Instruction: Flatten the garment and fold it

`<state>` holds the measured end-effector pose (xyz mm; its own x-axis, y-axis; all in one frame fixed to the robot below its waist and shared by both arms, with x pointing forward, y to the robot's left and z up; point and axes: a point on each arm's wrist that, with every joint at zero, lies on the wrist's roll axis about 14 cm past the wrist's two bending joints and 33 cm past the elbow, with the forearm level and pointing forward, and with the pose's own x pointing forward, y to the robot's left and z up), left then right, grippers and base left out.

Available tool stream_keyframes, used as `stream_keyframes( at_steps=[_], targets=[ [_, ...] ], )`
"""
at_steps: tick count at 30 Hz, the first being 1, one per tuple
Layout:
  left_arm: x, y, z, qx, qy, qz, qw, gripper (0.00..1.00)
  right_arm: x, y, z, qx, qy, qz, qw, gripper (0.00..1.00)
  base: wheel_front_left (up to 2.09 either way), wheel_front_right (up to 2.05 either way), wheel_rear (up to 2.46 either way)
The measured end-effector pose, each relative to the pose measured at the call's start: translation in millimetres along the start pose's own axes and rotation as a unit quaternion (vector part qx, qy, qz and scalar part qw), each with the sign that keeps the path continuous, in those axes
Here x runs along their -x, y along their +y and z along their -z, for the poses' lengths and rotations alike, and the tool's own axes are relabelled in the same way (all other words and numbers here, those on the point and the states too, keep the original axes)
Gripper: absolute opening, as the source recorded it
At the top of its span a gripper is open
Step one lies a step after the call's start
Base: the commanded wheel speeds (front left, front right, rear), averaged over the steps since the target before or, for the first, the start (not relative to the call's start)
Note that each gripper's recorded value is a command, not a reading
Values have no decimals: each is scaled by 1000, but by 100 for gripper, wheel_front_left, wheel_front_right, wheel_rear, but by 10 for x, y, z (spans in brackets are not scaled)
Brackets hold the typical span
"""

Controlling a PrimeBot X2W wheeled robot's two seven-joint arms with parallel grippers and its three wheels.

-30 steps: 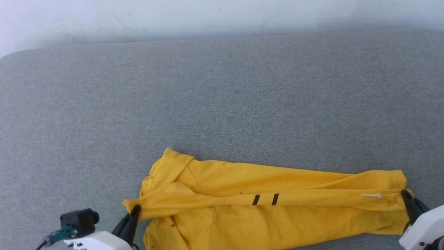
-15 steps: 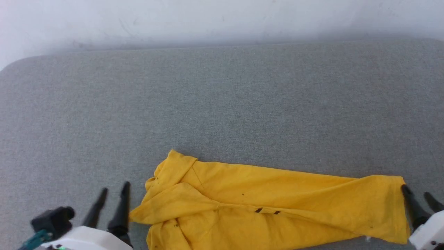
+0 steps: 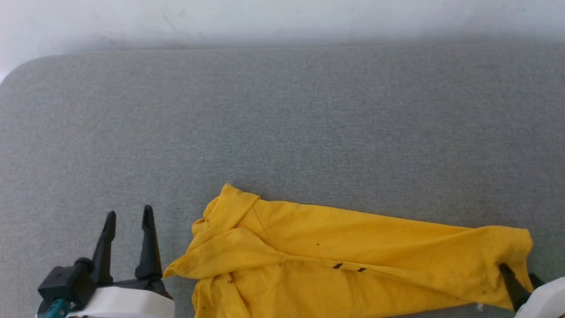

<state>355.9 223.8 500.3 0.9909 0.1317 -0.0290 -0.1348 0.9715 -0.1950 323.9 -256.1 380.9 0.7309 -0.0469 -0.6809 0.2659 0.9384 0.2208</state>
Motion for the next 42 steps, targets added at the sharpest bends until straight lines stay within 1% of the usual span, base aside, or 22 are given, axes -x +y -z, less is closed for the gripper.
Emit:
stream_keyframes(
  at_steps=[5,6,7,8,12,16,19,23,26,28,30,33,35,38,42],
  targets=[
    [32,-6,71,1,7,-1,1000,100,-94,29,177,8,34,-4,999,100,0,0,0],
    [37,-6,78,1,8,-1,1000,100,-111,31,179,5,35,-5,999,44,0,0,0],
    [40,-2,80,1,7,-2,1000,100,-126,27,165,1,34,-5,999,16,0,0,0],
    [43,1,82,1,7,-1,1000,100,-139,24,173,-1,36,-5,999,0,0,0,0],
    [40,13,44,1,0,-1,1000,100,-162,31,106,-5,24,-6,1000,0,0,0,0],
    [57,13,20,4,-4,-1,1000,100,-147,-43,-2,-10,2,3,1000,0,0,0,0],
    [66,-4,18,6,-5,2,1000,100,-87,-280,-170,-11,-24,33,999,0,0,0,0],
    [78,-15,18,8,-5,4,1000,100,47,-691,-436,8,-59,85,995,0,0,0,0],
    [83,-21,34,7,-3,5,1000,100,82,-708,-497,13,-65,86,994,0,0,0,0],
    [86,-41,56,9,0,9,1000,100,76,-585,-482,14,-60,68,996,0,0,0,0],
    [88,-68,81,11,4,13,1000,100,70,-381,-437,18,-49,39,998,0,0,0,0],
    [88,-104,126,16,10,16,1000,100,70,82,-310,26,-23,-28,999,0,0,0,0],
    [91,-126,158,19,15,19,1000,100,100,436,-211,27,-3,-80,996,0,0,0,0],
    [83,-135,189,20,19,19,999,100,188,973,-79,47,23,-157,986,0,0,0,0],
    [90,-144,236,23,26,19,999,100,331,1566,55,68,47,-244,966,0,0,0,0]
  ],
)
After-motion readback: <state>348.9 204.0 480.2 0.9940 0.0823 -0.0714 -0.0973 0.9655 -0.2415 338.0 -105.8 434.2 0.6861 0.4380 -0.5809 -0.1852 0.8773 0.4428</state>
